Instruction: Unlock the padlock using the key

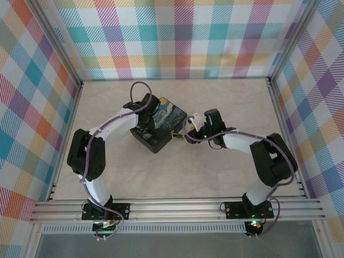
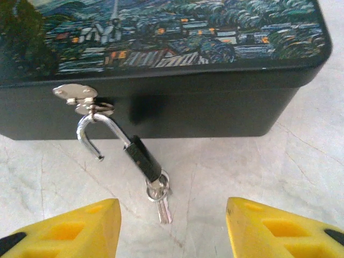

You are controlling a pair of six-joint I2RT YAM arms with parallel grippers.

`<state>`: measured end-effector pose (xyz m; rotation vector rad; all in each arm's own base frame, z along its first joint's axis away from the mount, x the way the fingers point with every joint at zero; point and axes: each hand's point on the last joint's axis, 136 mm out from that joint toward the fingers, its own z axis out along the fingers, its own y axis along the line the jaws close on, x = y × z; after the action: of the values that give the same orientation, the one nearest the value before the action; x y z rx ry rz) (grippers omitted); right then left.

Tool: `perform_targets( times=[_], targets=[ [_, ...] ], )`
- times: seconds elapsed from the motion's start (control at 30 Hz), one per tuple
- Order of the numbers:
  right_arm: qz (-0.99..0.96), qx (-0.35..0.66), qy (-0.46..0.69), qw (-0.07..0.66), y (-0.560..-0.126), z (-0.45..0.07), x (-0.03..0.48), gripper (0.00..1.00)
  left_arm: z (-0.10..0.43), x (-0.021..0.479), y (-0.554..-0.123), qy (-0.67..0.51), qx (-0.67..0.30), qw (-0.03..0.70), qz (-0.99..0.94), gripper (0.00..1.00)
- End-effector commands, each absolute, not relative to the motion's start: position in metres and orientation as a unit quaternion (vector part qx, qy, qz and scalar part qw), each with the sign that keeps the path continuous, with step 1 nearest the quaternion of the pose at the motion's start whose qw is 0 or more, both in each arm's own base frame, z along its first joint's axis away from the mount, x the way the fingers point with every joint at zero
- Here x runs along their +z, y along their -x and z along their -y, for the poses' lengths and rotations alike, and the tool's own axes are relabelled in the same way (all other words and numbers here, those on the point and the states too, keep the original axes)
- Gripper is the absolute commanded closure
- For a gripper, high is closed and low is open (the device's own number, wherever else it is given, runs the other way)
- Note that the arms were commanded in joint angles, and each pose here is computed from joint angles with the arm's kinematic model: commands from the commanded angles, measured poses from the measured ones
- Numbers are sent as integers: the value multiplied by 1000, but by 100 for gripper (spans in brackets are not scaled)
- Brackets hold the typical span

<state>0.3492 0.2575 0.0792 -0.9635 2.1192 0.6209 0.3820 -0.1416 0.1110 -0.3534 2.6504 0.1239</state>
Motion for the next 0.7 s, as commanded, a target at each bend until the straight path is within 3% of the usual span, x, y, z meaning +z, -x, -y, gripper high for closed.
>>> perform_targets(
  times=[0.0, 0.67],
  targets=[
    [-810, 295, 391, 321, -340, -273, 70, 47, 149, 110, -378, 120, 41, 214, -969, 44],
    [-789, 291, 413, 350, -357, -288, 52, 52, 152, 116, -378, 116, 31, 212, -970, 44]
  ],
)
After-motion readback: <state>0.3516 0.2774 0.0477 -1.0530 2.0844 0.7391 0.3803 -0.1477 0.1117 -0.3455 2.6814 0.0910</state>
